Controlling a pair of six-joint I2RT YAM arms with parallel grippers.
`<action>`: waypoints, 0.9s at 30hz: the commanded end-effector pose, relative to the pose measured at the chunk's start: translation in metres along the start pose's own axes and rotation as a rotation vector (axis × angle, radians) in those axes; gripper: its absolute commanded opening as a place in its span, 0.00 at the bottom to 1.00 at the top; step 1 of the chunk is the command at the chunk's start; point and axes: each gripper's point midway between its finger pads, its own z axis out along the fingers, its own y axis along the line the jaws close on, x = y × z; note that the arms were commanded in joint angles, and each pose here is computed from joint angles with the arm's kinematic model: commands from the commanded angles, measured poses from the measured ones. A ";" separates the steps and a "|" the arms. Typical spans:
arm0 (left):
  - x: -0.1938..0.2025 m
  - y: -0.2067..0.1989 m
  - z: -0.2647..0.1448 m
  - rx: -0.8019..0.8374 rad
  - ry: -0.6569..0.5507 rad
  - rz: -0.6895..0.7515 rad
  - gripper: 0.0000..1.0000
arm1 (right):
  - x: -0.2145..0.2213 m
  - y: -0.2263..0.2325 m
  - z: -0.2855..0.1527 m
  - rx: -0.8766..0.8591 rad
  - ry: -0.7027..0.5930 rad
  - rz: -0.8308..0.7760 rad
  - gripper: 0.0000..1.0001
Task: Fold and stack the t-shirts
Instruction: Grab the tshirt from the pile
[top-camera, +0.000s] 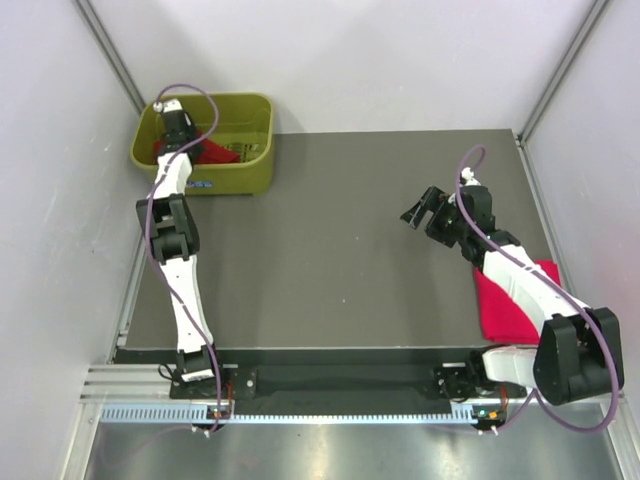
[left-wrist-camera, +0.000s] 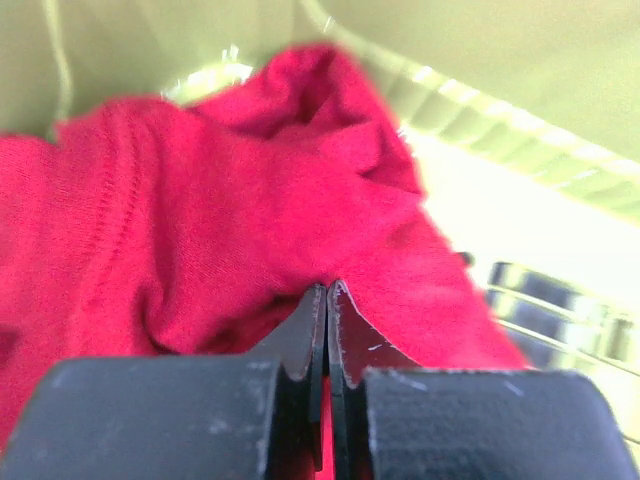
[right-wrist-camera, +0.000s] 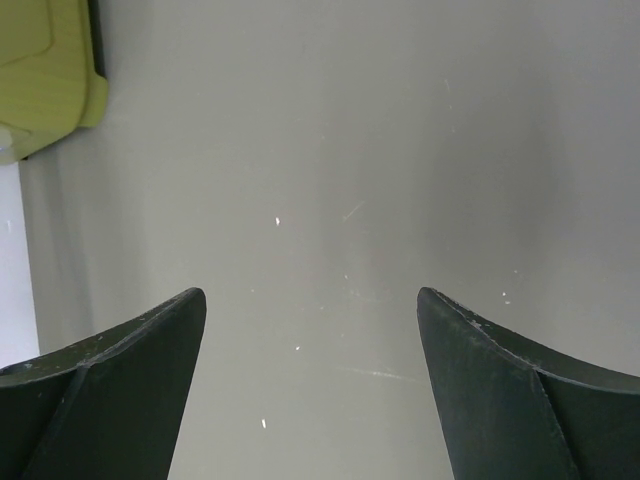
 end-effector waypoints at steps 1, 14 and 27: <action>-0.130 -0.044 -0.089 0.161 -0.244 -0.075 0.00 | -0.017 0.016 -0.013 -0.070 -0.056 -0.041 0.87; -0.195 -0.113 -0.238 0.493 -0.288 -0.227 0.00 | 0.004 0.040 -0.025 -0.121 -0.033 -0.116 0.85; -0.224 -0.164 -0.502 0.826 -0.410 -0.285 0.00 | 0.039 0.057 -0.037 -0.186 0.010 -0.103 0.92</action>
